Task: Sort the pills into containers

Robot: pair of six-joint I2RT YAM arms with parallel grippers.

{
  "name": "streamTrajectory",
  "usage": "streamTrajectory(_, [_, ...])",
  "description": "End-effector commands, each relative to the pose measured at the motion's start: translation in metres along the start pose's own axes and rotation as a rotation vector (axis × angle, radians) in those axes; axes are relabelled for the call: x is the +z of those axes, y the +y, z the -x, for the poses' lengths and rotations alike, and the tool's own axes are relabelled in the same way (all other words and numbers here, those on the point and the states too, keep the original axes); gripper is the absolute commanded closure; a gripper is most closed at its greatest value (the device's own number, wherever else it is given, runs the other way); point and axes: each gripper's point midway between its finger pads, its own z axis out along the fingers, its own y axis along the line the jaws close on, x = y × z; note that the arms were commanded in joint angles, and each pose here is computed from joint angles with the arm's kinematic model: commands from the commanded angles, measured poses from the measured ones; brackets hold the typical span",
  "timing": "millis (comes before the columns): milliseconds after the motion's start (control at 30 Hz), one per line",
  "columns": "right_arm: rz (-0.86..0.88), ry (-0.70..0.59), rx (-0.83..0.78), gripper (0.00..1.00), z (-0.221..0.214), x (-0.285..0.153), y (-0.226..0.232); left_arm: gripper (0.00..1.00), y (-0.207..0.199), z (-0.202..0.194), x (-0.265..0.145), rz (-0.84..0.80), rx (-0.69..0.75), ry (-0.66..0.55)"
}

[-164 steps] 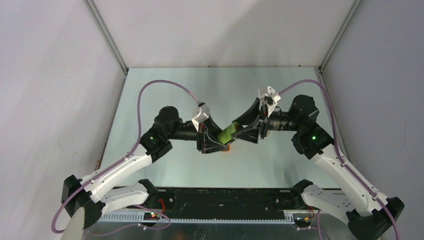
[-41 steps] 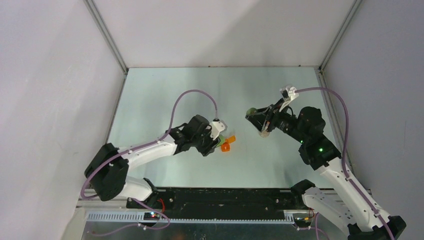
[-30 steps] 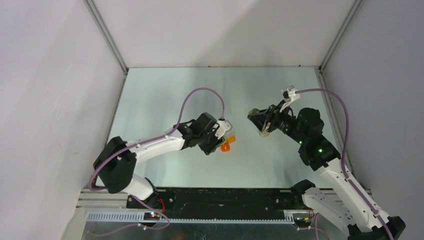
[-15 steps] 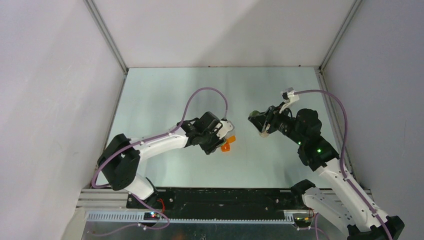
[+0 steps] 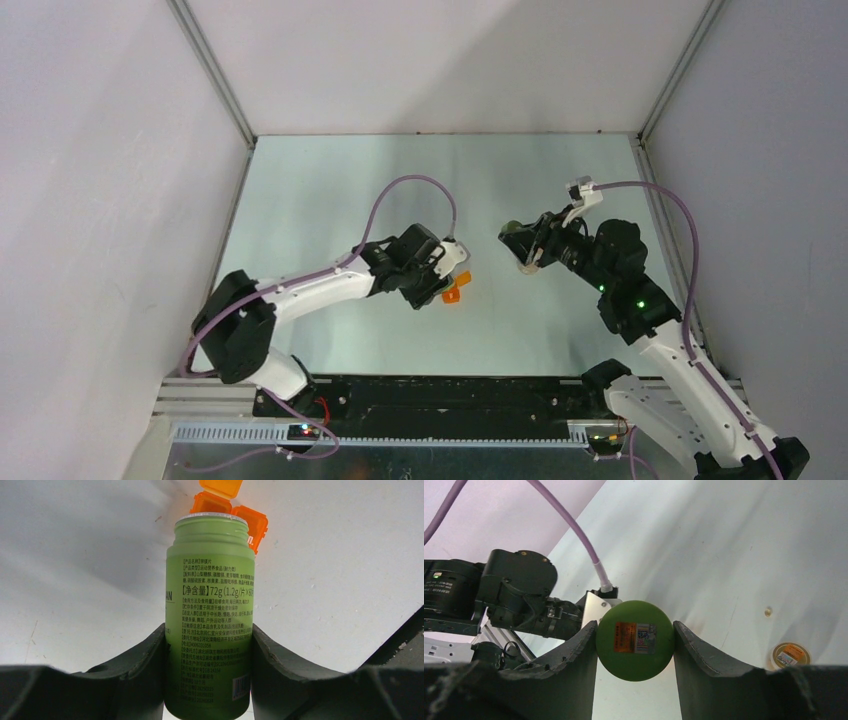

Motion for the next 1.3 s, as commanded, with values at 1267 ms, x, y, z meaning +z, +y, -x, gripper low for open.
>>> streamTrajectory(1267, [0.472,-0.019,0.154,0.89,0.086,0.002,0.108,1.0,0.006,0.146,-0.249,0.128,-0.097,-1.384])
